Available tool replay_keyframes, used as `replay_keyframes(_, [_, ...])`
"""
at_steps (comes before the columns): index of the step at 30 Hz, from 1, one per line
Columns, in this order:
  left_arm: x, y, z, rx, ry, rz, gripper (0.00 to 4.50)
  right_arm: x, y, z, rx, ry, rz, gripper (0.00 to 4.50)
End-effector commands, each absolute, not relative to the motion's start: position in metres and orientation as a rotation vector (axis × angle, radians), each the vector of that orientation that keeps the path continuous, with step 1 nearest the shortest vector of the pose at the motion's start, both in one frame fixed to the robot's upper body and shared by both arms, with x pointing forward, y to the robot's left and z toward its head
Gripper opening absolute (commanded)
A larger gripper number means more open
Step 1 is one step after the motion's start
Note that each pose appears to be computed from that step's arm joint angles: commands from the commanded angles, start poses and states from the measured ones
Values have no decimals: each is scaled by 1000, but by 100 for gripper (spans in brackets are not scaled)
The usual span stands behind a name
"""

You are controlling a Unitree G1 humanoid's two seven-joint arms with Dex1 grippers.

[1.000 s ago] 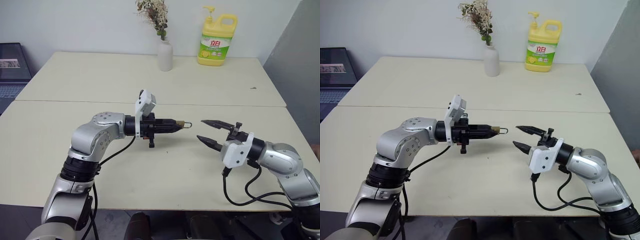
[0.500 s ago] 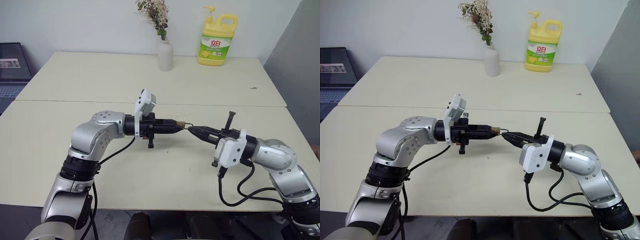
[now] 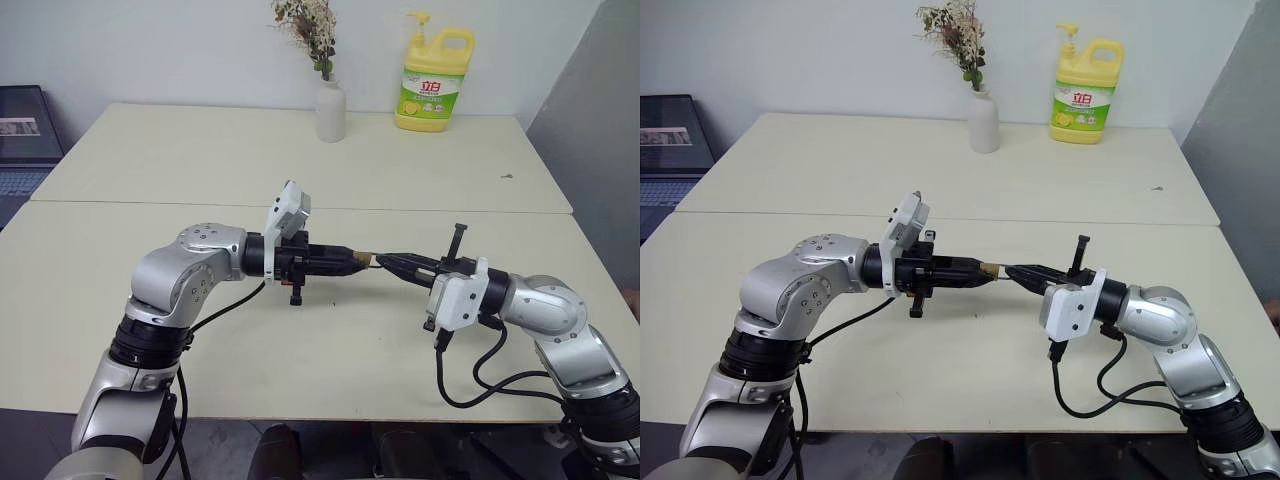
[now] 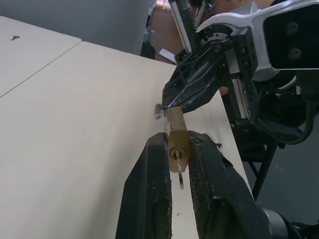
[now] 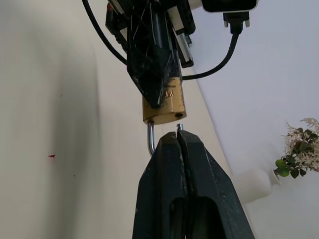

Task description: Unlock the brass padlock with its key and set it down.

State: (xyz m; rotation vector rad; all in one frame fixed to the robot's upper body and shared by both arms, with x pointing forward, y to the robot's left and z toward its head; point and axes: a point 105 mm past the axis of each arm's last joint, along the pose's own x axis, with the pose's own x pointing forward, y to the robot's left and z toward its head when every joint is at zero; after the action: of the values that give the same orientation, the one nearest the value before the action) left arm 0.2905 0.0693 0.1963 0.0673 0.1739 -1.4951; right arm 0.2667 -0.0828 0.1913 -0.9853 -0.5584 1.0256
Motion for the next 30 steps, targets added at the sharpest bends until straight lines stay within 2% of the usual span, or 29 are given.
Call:
replay_keyframes(1, [282,69,205,78,142,-1539,17,264,-83,196,-1000,-591,1035,0])
replay_keyframes(9, [275,71,205,77,160,-1576,17,266,-84,191,-1006,-581,1062,0])
replay_keyframes(30, [278,71,207,59,153,-1561,17,261,-82,183,-976,-547,1118,0])
